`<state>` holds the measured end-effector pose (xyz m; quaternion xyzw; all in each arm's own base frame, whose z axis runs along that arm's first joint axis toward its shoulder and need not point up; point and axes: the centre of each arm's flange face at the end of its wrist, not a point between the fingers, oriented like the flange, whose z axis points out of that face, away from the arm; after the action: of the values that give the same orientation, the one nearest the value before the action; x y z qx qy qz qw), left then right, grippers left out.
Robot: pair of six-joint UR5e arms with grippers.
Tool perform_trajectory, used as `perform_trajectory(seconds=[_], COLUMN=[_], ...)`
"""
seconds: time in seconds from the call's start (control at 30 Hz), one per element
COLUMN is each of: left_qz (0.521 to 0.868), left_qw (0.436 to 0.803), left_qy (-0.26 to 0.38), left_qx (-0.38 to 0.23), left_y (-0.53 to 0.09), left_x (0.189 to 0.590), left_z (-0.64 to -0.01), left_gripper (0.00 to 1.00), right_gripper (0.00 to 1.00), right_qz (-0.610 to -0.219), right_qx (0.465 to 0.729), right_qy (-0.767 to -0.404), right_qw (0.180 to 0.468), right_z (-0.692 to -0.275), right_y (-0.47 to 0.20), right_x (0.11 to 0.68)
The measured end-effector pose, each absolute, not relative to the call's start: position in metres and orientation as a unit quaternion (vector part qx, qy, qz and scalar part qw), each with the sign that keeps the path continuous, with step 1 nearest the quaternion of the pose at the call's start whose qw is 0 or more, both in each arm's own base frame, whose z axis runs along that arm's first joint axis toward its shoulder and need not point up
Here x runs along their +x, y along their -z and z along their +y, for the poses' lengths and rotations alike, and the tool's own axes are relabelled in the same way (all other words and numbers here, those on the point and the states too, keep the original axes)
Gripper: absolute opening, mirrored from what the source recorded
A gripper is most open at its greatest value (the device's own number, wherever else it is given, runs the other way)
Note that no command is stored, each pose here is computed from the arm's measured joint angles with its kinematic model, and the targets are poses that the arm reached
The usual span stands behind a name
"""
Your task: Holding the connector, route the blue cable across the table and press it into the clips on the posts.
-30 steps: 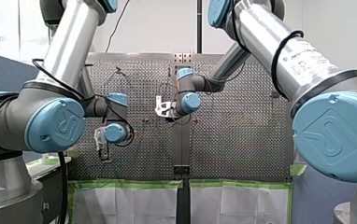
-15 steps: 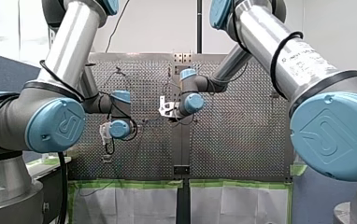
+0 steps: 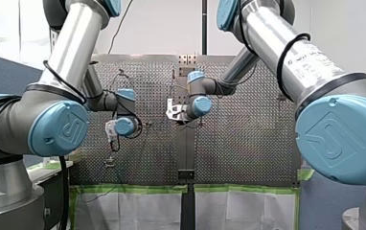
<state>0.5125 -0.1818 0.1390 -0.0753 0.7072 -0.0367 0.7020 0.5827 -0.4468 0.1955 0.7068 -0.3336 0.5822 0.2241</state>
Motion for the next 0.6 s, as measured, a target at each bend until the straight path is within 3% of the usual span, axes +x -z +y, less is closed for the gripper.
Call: perform_trajectory(seconds=[0.6], left_qz=[0.722], left_qw=[0.689], left_qy=[0.010], left_qx=[-0.070], left_y=[-0.131], left_x=[0.553], left_z=[-0.167], left_gripper=[0.00], right_gripper=[0.00], right_qz=[-0.343], right_qx=[0.699], right_qy=[-0.583], right_qw=[0.234], right_z=[-0.467], right_y=[-0.200], right_x=[0.570])
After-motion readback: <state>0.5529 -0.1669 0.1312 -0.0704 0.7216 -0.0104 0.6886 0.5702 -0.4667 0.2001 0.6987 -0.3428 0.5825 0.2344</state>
